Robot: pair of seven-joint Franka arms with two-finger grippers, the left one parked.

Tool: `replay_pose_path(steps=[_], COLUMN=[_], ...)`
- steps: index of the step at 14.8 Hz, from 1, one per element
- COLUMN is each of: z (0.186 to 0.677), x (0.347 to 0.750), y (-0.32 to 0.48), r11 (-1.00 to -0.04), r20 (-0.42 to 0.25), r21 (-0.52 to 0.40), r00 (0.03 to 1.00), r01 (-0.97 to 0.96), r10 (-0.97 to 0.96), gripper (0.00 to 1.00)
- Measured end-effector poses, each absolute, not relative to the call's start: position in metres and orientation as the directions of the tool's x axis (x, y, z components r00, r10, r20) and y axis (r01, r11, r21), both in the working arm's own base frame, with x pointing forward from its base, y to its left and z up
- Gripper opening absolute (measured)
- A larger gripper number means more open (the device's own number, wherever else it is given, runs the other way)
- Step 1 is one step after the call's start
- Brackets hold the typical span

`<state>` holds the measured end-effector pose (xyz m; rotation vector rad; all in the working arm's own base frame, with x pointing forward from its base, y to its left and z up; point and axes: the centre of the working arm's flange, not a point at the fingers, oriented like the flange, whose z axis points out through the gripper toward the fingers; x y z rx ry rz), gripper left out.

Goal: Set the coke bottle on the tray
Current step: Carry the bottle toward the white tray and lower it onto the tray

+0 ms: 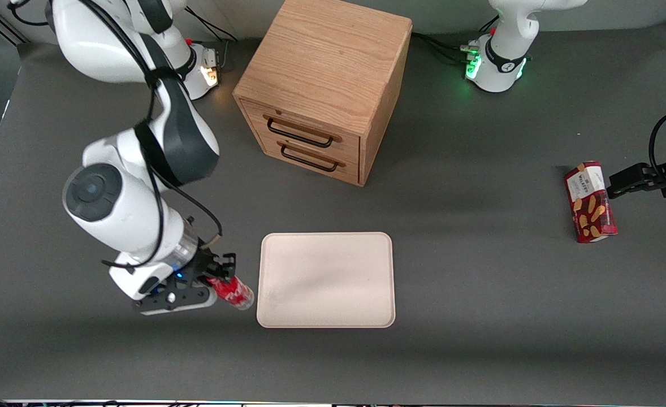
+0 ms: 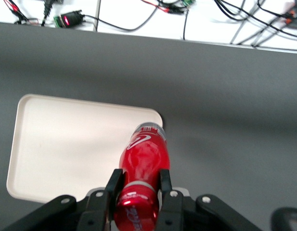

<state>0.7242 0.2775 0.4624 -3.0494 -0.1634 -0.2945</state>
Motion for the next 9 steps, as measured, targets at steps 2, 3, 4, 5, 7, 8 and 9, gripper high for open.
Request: replay_pose_path(steps=[2, 3, 4, 5, 7, 8, 9], z=[0.438, 0.429, 0.419, 0.409, 0.387, 0.376, 0.363], x=[0.733, 0.736, 0.738, 0.739, 0.740, 0.740, 0.741], y=[0.289, 0.293, 0.296, 0.299, 0.303, 0.304, 0.304], r11=[-0.989, -0.988, -0.987, -0.986, -0.986, -0.987, -0.987], r20=[0.226, 0.238, 0.242, 0.238, 0.218, 0.205, 0.190], r21=[-0.080, -0.086, -0.091, -0.093, -0.092, -0.090, -0.086], r00=[0.969, 0.966, 0.964, 0.965, 0.969, 0.972, 0.975], r01=[0.125, 0.129, 0.132, 0.135, 0.137, 0.136, 0.135], r10=[0.104, 0.105, 0.107, 0.109, 0.114, 0.116, 0.117], gripper=[0.36, 0.36, 0.36, 0.36, 0.36, 0.36, 0.36])
